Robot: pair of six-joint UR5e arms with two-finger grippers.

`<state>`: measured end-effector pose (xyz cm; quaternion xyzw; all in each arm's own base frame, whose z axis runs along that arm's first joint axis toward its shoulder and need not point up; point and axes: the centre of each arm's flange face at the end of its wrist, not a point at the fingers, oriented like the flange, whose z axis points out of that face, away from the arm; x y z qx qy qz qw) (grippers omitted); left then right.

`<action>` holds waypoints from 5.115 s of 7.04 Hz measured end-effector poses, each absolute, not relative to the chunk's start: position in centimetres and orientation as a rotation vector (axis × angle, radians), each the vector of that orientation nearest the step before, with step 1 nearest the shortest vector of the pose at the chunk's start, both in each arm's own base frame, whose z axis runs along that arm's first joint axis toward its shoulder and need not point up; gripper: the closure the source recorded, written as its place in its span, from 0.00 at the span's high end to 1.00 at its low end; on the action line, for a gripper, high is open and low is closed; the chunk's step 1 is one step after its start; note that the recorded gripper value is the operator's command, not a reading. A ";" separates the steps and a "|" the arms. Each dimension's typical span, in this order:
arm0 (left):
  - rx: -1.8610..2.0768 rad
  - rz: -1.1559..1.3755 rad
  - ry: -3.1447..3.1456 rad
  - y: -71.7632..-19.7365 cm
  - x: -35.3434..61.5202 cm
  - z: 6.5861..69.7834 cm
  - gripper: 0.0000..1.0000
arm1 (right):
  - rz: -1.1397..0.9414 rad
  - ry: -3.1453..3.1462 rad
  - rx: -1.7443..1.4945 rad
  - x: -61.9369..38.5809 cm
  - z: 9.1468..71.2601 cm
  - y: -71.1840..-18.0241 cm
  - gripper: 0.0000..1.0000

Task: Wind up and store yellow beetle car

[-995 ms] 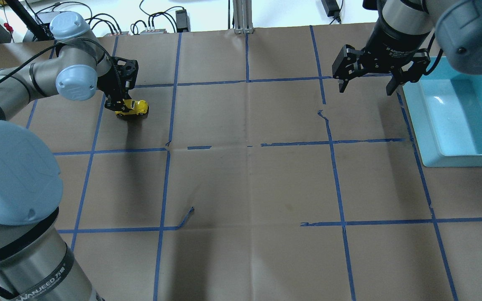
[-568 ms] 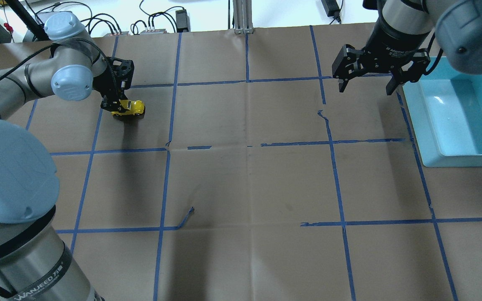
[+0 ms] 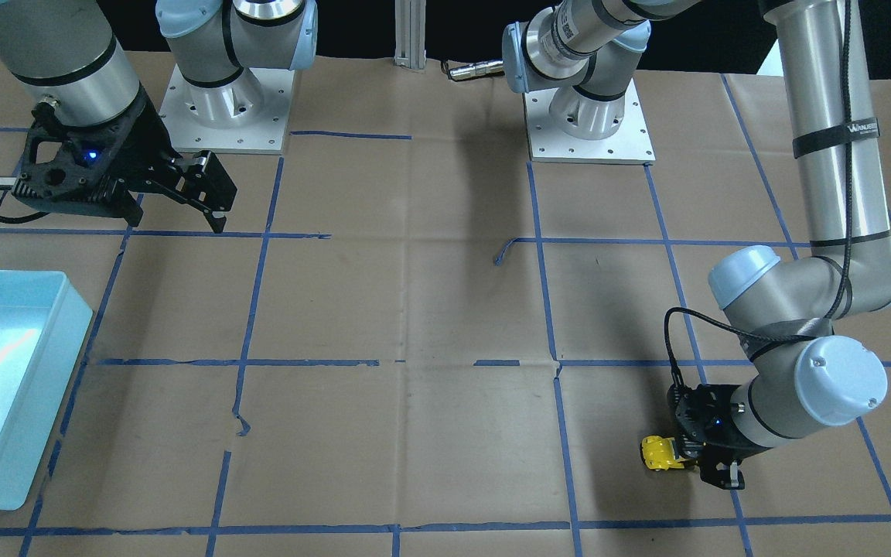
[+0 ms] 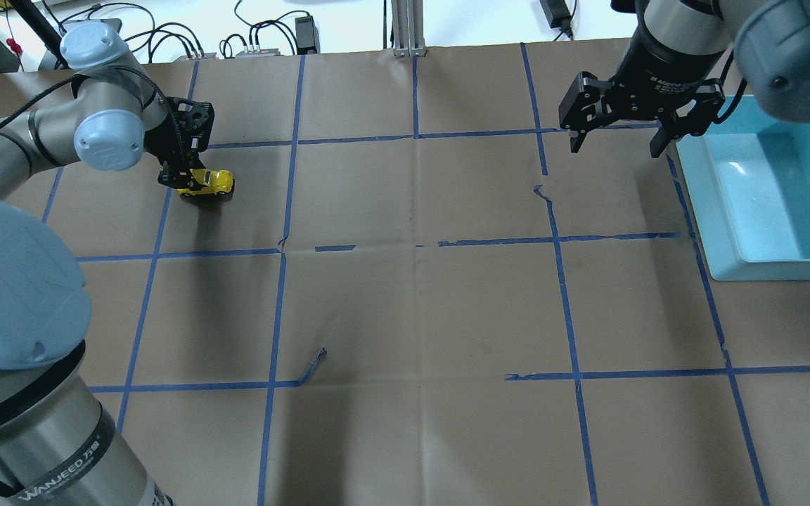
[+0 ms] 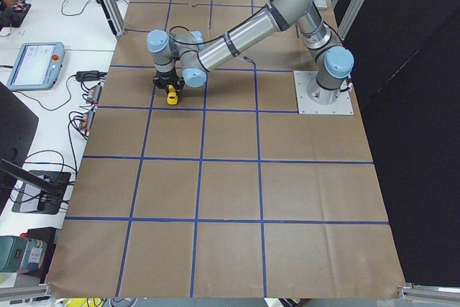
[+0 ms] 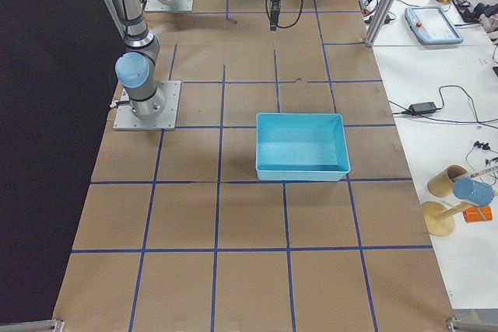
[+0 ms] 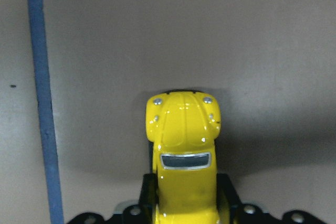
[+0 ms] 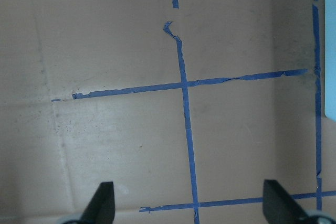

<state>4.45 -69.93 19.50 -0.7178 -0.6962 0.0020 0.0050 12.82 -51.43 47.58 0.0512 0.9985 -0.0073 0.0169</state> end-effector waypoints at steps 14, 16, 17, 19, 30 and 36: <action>-0.842 0.090 -3.016 -56.3 -16.4 45.9 0.98 | -0.024 3.105 0.159 12.8 47.3 -51.6 1.00; -0.502 0.030 -3.103 -52.5 -16.6 49.2 0.98 | -0.016 3.105 0.159 12.8 47.0 -51.5 1.00; -0.402 0.042 -3.120 -52.2 -16.1 50.1 0.98 | -0.010 3.106 0.159 12.8 46.8 -51.5 1.00; -0.293 0.072 -3.133 -51.8 -15.3 51.2 0.98 | -0.015 3.104 0.150 12.8 47.0 -51.5 1.00; -0.163 0.137 -3.143 -51.4 -15.1 51.4 0.98 | 0.049 2.536 -1.652 13.6 41.3 -58.0 1.00; -0.171 0.136 -3.142 -51.9 -15.1 50.5 0.98 | -0.081 2.260 -2.139 17.6 28.7 -66.8 1.00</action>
